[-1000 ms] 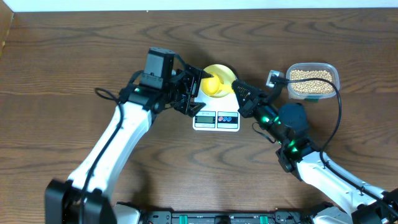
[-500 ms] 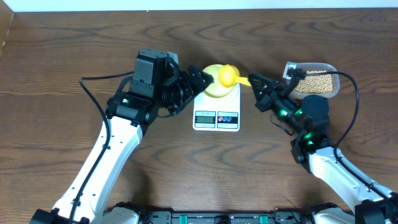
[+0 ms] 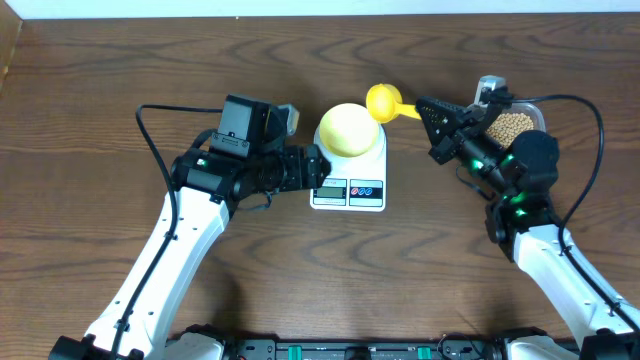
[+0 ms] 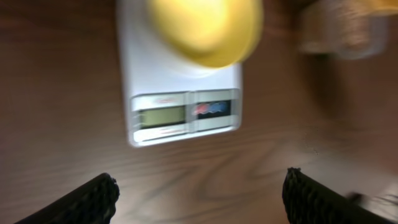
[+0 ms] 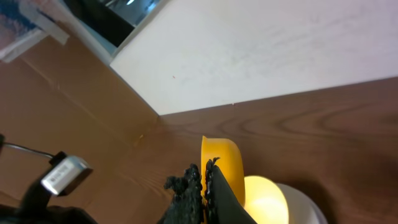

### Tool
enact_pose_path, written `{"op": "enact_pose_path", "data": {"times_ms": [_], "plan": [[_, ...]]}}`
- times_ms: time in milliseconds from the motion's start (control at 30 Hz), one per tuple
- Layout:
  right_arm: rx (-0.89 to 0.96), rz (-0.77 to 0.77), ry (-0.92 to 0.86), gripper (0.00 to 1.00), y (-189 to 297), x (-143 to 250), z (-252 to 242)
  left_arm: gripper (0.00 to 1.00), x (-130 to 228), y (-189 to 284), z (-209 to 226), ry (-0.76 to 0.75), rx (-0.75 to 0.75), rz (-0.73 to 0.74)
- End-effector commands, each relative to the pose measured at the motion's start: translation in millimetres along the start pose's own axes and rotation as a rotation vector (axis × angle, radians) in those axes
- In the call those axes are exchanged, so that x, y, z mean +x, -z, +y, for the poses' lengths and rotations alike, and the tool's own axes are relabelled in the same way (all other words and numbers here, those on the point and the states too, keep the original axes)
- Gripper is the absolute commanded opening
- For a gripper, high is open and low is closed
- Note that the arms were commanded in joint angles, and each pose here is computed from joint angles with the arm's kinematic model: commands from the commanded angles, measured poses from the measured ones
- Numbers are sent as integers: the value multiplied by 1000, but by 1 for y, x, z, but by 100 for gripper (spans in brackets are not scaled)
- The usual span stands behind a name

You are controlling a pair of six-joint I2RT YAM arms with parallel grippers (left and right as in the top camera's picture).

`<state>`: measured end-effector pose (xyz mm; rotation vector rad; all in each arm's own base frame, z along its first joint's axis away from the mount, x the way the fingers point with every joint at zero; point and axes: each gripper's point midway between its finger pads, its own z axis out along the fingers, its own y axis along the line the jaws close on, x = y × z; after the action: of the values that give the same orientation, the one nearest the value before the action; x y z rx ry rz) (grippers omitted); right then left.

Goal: Scoop item into bowl and weigh 50g on scale
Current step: 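Carry the scoop with the right gripper to the soybean tub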

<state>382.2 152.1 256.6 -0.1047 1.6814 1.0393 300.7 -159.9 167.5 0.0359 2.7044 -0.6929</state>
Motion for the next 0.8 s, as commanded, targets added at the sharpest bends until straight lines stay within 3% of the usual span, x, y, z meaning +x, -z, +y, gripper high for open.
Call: {"op": "enact_pose_path", "data": {"times_ms": [0, 400, 567, 767], "plan": [[-40, -10, 93, 1, 4, -19, 9, 86, -8, 8, 36, -47, -211, -56], [62, 88, 137, 1, 16, -40, -22, 86, -8, 9, 41, -56, -240, -54], [95, 114, 150, 1, 20, -48, -27, 86, 0, 6, 34, -297, -234, -4], [122, 110, 135, 1, 25, -56, -34, 86, 4, 2, 26, -416, -277, 7]]}}
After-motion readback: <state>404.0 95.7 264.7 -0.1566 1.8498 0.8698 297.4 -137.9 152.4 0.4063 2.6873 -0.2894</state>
